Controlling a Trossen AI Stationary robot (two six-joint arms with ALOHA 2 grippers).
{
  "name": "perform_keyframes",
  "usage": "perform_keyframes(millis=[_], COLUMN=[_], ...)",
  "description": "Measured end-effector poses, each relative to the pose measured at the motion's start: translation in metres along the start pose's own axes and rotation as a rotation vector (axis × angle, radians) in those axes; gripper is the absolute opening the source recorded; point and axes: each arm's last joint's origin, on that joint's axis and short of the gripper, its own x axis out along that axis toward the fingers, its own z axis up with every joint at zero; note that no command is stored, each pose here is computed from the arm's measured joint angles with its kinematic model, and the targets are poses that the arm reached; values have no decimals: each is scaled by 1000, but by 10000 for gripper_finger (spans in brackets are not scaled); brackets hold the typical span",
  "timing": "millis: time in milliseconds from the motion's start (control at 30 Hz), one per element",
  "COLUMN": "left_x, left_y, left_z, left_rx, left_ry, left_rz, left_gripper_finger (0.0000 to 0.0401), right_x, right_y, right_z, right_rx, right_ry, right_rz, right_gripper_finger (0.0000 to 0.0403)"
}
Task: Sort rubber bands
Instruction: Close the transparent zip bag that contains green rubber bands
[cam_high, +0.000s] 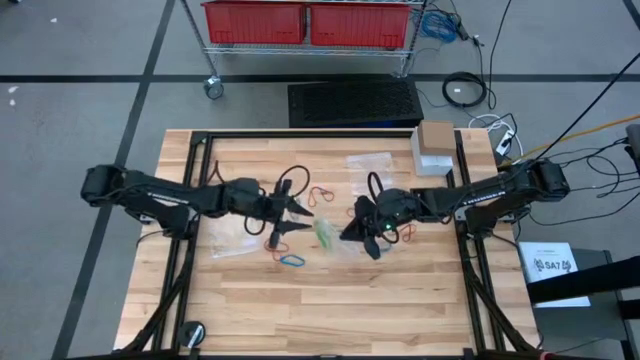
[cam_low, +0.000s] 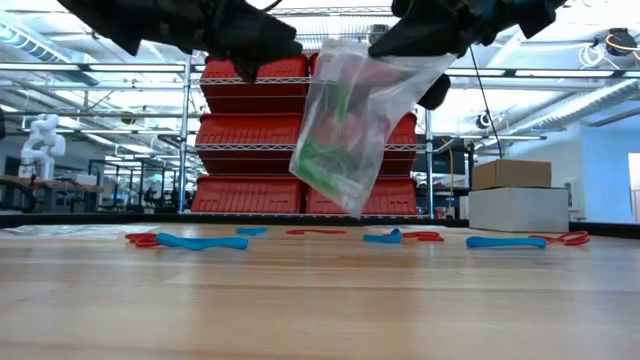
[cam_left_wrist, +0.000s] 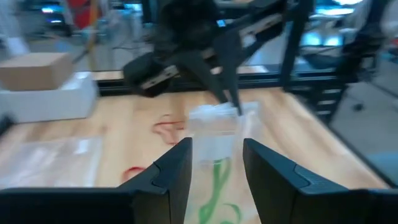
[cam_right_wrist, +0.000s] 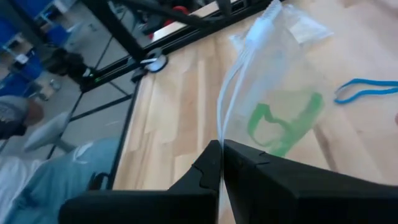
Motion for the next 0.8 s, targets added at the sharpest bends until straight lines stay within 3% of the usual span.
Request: perform_keyframes(millis=[300, 800], left_x=[15, 25], left_y=[2, 4], left_z=[-16, -4], left_rx=[-42, -19], left_ry=[71, -3], left_rz=[-32, -82], left_gripper_finger=[149, 137], right_x=[1, 1], right_y=[5, 12], right_z=[-2, -6], right_rx=[-19, -57], right_ry=[34, 55], right_rz=[74, 123], right_gripper_finger=[0, 0])
